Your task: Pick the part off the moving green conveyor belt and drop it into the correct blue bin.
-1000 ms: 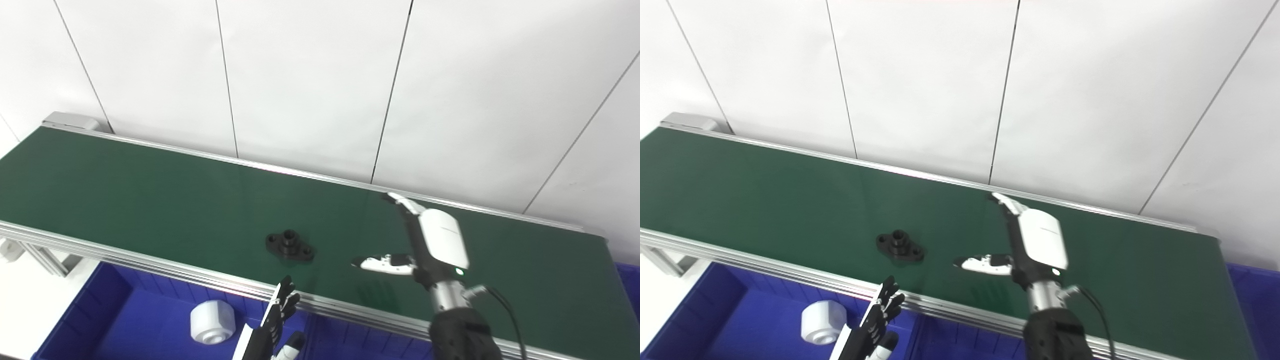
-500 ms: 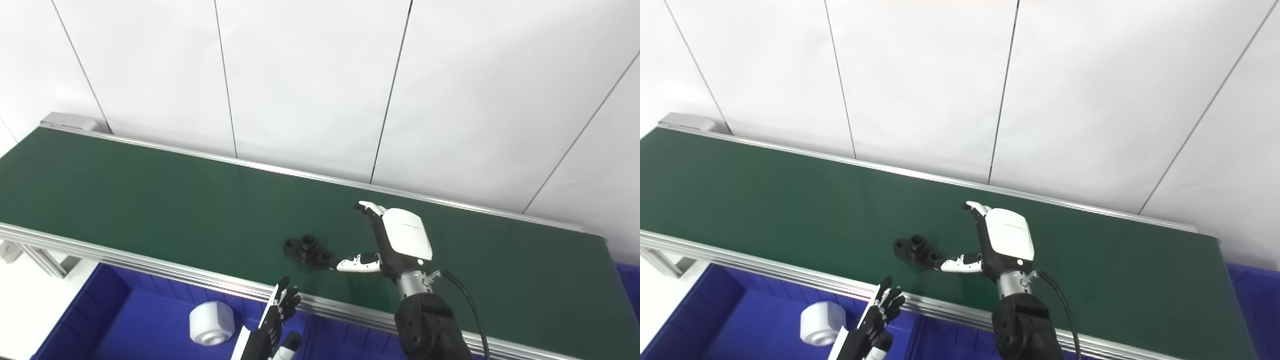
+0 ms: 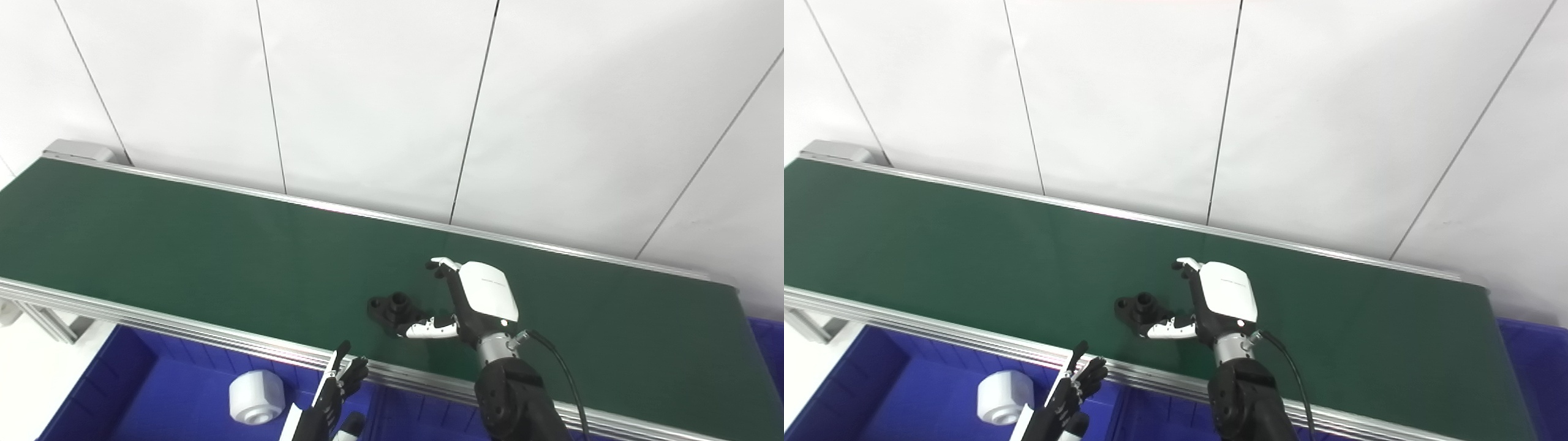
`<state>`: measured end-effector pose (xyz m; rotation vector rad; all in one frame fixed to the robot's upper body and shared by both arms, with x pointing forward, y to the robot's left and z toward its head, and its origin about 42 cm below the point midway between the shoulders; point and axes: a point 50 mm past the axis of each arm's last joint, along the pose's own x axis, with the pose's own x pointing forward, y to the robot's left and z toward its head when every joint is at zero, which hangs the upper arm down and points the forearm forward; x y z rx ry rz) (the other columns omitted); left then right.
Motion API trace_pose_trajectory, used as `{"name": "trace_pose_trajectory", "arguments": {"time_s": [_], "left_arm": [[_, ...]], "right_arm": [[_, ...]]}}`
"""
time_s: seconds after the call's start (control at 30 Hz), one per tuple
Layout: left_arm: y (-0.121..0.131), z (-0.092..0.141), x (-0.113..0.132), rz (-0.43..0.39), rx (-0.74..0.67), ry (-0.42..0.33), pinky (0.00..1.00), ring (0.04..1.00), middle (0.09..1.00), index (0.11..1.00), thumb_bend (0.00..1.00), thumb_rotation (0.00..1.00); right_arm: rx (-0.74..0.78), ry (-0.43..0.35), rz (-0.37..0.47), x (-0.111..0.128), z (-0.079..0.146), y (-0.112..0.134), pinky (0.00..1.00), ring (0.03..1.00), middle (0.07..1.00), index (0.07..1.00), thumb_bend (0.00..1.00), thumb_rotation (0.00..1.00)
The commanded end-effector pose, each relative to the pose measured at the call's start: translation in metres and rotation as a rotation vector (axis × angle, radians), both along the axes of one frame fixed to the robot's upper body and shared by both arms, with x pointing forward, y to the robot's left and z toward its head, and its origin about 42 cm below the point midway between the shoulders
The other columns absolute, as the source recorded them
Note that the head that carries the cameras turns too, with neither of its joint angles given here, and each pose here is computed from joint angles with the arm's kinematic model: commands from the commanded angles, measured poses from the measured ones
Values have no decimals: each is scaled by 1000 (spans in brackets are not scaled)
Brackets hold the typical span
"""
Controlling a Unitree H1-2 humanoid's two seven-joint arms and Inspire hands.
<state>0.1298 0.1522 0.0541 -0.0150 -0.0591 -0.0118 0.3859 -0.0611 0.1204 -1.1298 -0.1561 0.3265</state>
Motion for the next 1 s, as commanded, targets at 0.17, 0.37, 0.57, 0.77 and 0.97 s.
{"name": "trace_pose_trajectory", "arguments": {"time_s": [0.17,0.37,0.57,0.77,0.97], "left_arm": [[-6,12,-2,-3,-3,-54,864,869,885,1000,694,853],[-7,14,-4,-6,-15,-53,859,867,869,1000,696,835],[-8,16,-6,-13,-20,-57,849,858,862,1000,690,818],[-9,17,-7,-10,-33,-51,841,850,852,1000,693,808],[-9,18,-7,-15,-34,-52,832,846,848,1000,694,789]], "right_arm": [[21,2,1,9,-3,9,634,614,630,705,991,377],[2,18,-12,3,-22,10,437,462,537,693,992,341],[-102,-2,5,-3,-43,11,431,498,566,639,861,332],[-103,-44,-22,-8,-57,3,137,196,296,491,512,153],[-78,-60,-44,-9,-61,0,122,180,264,476,511,147]]}}
